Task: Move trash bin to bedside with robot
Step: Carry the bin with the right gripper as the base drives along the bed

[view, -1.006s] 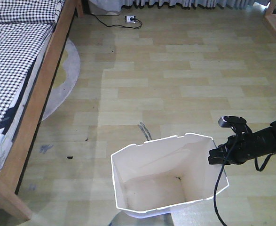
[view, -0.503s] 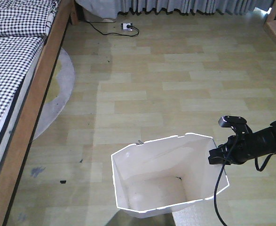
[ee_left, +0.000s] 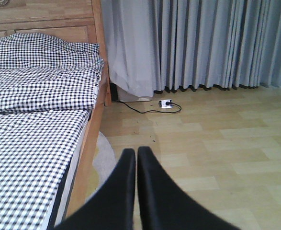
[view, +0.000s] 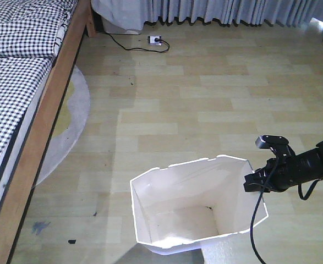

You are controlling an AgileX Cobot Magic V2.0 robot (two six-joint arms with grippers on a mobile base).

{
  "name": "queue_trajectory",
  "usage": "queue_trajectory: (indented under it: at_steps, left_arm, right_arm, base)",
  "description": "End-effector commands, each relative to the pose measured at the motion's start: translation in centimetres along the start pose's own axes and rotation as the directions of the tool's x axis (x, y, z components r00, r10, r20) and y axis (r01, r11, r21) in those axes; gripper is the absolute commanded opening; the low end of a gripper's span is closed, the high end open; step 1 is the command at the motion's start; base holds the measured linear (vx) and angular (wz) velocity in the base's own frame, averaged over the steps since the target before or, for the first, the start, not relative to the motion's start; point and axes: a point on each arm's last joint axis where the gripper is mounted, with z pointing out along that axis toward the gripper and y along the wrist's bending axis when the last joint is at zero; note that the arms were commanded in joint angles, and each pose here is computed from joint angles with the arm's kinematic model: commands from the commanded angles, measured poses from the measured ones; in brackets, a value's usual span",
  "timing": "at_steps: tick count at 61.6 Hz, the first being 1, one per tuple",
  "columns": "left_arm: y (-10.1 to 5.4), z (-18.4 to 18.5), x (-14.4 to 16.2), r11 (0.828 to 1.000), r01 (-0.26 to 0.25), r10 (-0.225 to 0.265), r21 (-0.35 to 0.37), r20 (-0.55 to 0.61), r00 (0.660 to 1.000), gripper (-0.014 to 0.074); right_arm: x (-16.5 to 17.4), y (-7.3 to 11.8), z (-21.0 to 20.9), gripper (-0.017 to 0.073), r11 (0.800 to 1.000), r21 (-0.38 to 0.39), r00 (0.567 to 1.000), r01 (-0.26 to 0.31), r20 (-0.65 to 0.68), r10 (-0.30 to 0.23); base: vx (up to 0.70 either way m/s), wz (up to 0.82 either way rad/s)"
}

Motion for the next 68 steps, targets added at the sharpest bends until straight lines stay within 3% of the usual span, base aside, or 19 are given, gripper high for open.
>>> queue_trajectory:
  at_steps: [1,68]
  left_arm:
    - [-0.03,0.02,-0.06,1.000,0.004,-0.004,0.003,0.064,0.998,-0.0006]
    - [-0.03,0.02,-0.06,1.000,0.004,-0.004,0.003,0.064,0.998,-0.0006]
  right_arm:
    - [-1.75,2.14,-2.00,-0.0006,0.988,-0.156,0.995,0.000,0.096,0.015]
    - [-1.75,2.16,-2.01,-0.0006,0.987,-0.159,0.995,0.001,0.096,0.015]
  base:
    - [0.29,0.07]
    - [0.24,-0.01]
